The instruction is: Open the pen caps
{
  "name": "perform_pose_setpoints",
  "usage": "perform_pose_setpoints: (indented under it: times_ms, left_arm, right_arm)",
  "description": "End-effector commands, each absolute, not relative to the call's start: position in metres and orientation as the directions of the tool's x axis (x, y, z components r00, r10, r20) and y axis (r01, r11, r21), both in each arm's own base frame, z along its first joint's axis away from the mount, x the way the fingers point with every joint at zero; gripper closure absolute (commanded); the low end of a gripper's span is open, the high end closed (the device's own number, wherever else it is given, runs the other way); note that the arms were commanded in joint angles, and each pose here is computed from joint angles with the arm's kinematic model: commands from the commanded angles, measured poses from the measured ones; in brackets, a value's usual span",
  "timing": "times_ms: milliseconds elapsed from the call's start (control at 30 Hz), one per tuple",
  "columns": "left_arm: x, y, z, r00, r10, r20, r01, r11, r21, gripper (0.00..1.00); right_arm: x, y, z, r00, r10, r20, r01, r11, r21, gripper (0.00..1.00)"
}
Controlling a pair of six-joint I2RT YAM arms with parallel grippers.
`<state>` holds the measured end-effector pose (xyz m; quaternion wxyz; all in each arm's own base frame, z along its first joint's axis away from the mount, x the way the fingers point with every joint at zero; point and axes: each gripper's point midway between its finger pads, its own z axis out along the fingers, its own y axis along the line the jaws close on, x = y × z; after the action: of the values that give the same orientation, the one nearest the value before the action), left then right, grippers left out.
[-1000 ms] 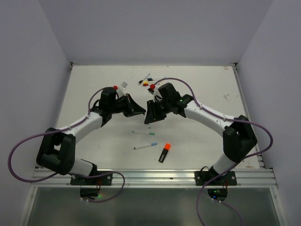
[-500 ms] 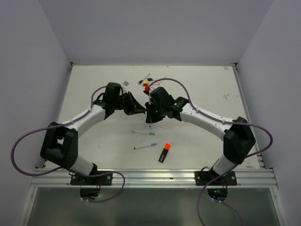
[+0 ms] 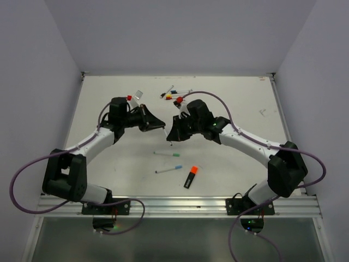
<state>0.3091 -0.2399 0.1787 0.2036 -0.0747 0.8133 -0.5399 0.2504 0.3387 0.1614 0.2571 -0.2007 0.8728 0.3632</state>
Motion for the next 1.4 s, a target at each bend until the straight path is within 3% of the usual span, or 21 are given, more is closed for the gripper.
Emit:
perform_pose_setpoints:
  times_ms: [0,100,233,300,333,367,500,667,700,1200,1367]
  left_arm:
    - [0.350,-0.205,0.239,-0.729,-0.433,-0.530,0.361,0.414,-0.836,1.00]
    - [0.353,-0.195,0.226,-0.726,-0.424,-0.541,0.334,0.470,-0.817,1.00]
    - [0.348,-0.192,0.222,-0.720,-0.434,-0.542,0.356,0.439,-0.825,1.00]
    - [0.349,-0.187,0.202,-0.754,-0.424,-0.503,0.273,0.494,-0.826,1.00]
    - [0.357,-0.178,0.189,-0.736,-0.420,-0.531,0.243,0.568,-0.786,1.00]
    - [0.351,-0.171,0.171,-0.779,-0.409,-0.475,0.146,0.619,-0.772,1.00]
    - [0.343,-0.136,0.117,-0.824,-0.346,-0.449,-0.016,0.806,-0.592,1.00]
    - [0.326,-0.113,0.078,-0.888,-0.249,-0.387,-0.058,0.895,-0.443,1.00]
    - [0.325,-0.111,0.068,-0.900,-0.230,-0.369,-0.060,0.906,-0.419,1.00]
    - [0.346,-0.117,0.030,-0.928,-0.085,-0.362,0.058,0.929,-0.366,1.00]
    - [0.342,-0.123,0.022,-0.938,-0.090,-0.335,0.055,0.915,-0.400,1.00]
  right_arm:
    - [0.197,0.331,0.155,-0.888,-0.241,-0.392,-0.459,0.529,0.714,1.00]
    - [0.200,0.330,0.157,-0.899,-0.215,-0.381,-0.436,0.513,0.739,1.00]
    - [0.195,0.336,0.161,-0.914,-0.220,-0.340,-0.404,0.447,0.798,1.00]
    - [0.207,0.323,0.147,-0.918,-0.194,-0.345,-0.392,0.571,0.721,1.00]
    - [0.212,0.317,0.141,-0.913,-0.195,-0.359,-0.400,0.601,0.692,1.00]
    - [0.227,0.310,0.136,-0.906,-0.170,-0.388,-0.396,0.667,0.631,1.00]
    - [0.249,0.265,0.107,-0.927,-0.153,-0.344,-0.300,0.852,0.429,1.00]
    - [0.280,0.232,0.084,-0.926,-0.127,-0.356,-0.225,0.942,0.249,1.00]
    - [0.281,0.225,0.072,-0.939,-0.135,-0.317,-0.209,0.955,0.211,1.00]
    - [0.344,0.165,0.031,-0.957,-0.002,-0.289,-0.015,0.999,0.044,1.00]
    - [0.345,0.158,0.016,-0.956,-0.028,-0.293,-0.042,0.998,0.041,1.00]
